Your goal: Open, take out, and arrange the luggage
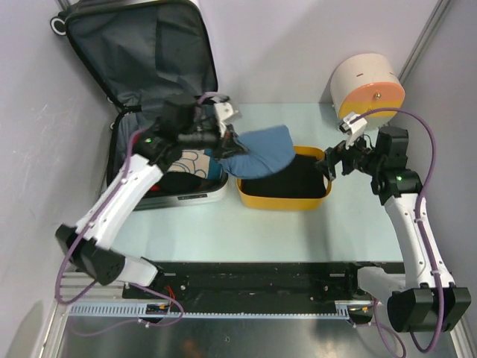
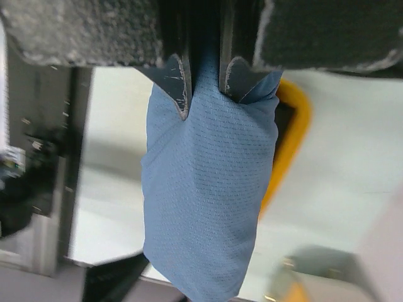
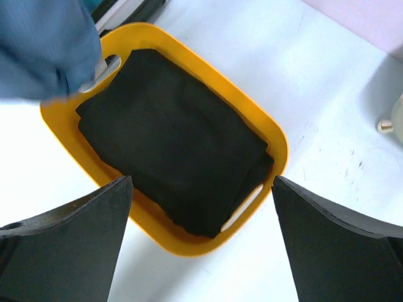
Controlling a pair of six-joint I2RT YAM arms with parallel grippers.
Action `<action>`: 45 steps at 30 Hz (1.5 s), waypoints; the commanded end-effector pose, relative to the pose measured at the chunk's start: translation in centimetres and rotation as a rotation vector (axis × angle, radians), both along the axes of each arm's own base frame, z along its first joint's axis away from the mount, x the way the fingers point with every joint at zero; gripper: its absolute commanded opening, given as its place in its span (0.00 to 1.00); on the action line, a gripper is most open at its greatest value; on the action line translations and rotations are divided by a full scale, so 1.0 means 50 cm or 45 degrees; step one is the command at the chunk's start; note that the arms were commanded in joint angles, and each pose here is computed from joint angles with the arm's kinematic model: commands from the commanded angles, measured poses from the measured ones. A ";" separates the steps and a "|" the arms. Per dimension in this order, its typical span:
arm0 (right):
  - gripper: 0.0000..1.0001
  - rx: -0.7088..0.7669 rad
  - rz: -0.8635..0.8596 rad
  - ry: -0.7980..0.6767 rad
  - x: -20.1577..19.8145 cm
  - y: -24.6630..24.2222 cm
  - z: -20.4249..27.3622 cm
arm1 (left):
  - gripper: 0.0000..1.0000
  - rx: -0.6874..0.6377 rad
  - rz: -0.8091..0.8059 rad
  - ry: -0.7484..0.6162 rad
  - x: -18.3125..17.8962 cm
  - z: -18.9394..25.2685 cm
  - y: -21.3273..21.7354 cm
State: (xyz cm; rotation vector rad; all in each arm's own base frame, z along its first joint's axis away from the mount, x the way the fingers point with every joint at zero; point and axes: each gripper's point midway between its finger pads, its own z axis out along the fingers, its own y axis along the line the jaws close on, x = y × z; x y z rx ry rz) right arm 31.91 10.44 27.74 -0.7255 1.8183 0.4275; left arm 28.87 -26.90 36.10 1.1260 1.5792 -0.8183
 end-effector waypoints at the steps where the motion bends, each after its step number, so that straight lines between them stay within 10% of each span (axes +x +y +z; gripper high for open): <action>1: 0.97 -0.009 0.018 0.053 -0.064 -0.016 0.015 | 0.00 -0.028 -0.335 0.072 -0.039 -0.047 -0.088; 16: 0.83 0.159 0.074 0.236 -0.080 0.023 -0.008 | 0.01 0.030 -0.395 0.524 0.067 -0.255 -0.188; 28: 0.54 0.136 0.241 0.177 -0.010 0.188 -0.073 | 0.97 0.066 -0.034 0.367 0.197 -0.206 -0.103; 45: 0.61 -0.087 0.396 0.476 0.069 0.285 -0.397 | 1.00 0.177 0.522 0.189 0.123 -0.167 0.273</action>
